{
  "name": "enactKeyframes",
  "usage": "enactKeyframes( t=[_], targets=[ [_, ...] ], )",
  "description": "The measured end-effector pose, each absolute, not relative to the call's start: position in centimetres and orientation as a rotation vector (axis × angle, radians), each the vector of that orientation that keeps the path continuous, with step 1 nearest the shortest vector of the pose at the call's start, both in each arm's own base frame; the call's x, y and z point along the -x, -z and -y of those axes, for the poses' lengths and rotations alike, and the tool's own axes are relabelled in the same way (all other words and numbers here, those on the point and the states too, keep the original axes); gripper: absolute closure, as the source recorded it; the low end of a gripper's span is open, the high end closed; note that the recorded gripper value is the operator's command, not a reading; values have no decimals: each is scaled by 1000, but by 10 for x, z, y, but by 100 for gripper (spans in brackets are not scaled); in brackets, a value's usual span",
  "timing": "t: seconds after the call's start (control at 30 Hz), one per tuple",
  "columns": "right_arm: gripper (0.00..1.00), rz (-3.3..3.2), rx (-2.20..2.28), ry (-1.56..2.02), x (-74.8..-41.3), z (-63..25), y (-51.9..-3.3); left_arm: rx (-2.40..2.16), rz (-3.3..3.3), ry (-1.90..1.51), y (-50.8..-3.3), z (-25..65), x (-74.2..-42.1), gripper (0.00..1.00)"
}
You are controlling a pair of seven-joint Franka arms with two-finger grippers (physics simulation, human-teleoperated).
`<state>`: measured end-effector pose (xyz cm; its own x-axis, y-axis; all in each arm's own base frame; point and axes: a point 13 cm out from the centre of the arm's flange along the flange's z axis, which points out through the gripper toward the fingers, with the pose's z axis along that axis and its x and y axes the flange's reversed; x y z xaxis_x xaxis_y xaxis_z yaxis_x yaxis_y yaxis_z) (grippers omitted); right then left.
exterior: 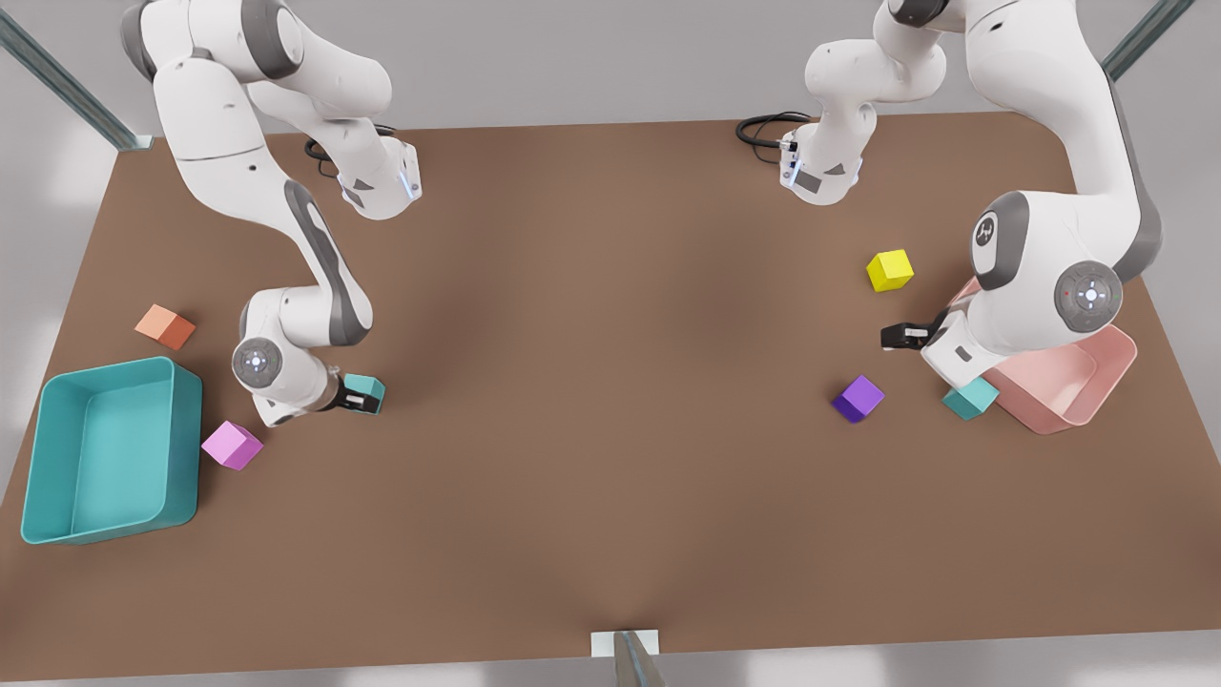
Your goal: Stack the two blue cubes on top of each other
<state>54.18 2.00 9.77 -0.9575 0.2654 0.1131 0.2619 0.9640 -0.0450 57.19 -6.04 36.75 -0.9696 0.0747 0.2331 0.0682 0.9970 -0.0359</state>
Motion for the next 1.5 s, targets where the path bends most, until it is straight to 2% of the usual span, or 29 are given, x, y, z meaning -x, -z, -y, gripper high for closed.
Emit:
enactKeyframes(
  t=[0.63, 0.77, 0.83, 0.9, 1.03, 1.17, 1.37, 1.5],
  targets=[
    [2, 2935, 429, -56, -521, -17, -50, 105, 2896, -38, -365, 60, -571, 0],
    [20, 2938, 418, -55, -523, -19, -48, 105, 2896, -38, -365, 60, -572, 0],
    [25, 2943, 412, -52, -525, -19, -49, 105, 2896, -38, -365, 60, -572, 0],
    [37, 2953, 405, -47, -531, -21, -52, 105, 2896, -37, -365, 60, -572, 0],
    [38, 2984, 374, -22, -548, -34, -69, 105, 2896, -35, -365, 60, -572, 0],
    [38, 3025, 228, 64, -570, -113, -100, 104, 2896, -34, -365, 59, -572, 0],
    [38, 3067, -83, 151, -561, -332, -118, 92, 2896, -34, -367, 54, -571, 0],
    [38, 3087, -111, 228, -555, -450, -111, 77, 2899, -34, -369, 48, -572, 0]
  ],
)
